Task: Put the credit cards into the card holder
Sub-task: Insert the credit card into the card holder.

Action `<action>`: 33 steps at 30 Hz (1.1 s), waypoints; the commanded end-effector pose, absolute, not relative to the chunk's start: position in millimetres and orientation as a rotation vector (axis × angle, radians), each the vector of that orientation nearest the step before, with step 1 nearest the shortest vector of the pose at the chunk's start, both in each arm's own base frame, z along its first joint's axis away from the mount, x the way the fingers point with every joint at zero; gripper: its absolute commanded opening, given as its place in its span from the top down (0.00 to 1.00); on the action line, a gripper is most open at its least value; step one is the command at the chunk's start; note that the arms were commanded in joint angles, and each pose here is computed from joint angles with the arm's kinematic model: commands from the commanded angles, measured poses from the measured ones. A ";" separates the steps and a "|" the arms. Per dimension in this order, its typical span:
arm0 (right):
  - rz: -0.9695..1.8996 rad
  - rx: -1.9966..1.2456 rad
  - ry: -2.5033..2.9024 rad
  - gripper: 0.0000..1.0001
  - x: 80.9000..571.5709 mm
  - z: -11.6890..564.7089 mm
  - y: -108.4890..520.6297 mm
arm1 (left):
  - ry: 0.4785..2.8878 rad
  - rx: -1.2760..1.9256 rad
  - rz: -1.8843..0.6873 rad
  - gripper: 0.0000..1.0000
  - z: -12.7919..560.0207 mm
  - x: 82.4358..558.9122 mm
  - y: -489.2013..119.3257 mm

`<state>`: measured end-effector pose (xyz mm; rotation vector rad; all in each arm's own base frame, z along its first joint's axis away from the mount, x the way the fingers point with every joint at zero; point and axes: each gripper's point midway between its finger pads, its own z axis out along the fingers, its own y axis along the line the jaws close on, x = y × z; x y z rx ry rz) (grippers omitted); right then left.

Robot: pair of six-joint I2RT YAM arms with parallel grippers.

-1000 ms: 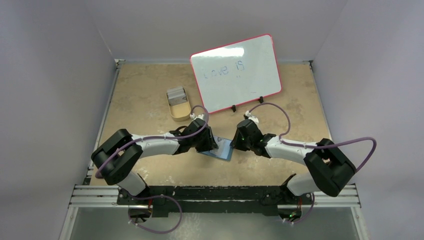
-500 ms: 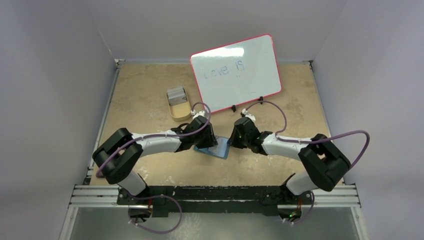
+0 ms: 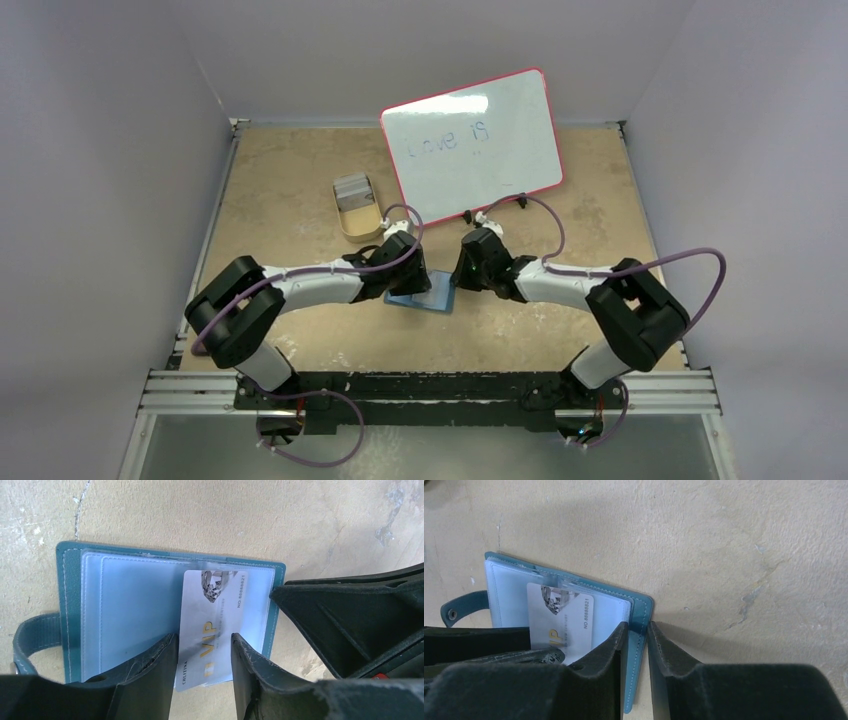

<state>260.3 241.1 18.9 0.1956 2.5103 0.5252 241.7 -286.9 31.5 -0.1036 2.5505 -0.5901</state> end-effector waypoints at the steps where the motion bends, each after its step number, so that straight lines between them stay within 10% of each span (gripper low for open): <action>1: 0.441 0.171 2.519 0.76 267.0 15.1 233.7 | 2.470 -0.084 -0.617 0.57 54.8 257.4 -295.5; 33: 0.542 0.154 2.484 0.75 277.5 23.6 240.9 | 2.480 -0.107 -0.664 0.56 41.6 257.0 -302.6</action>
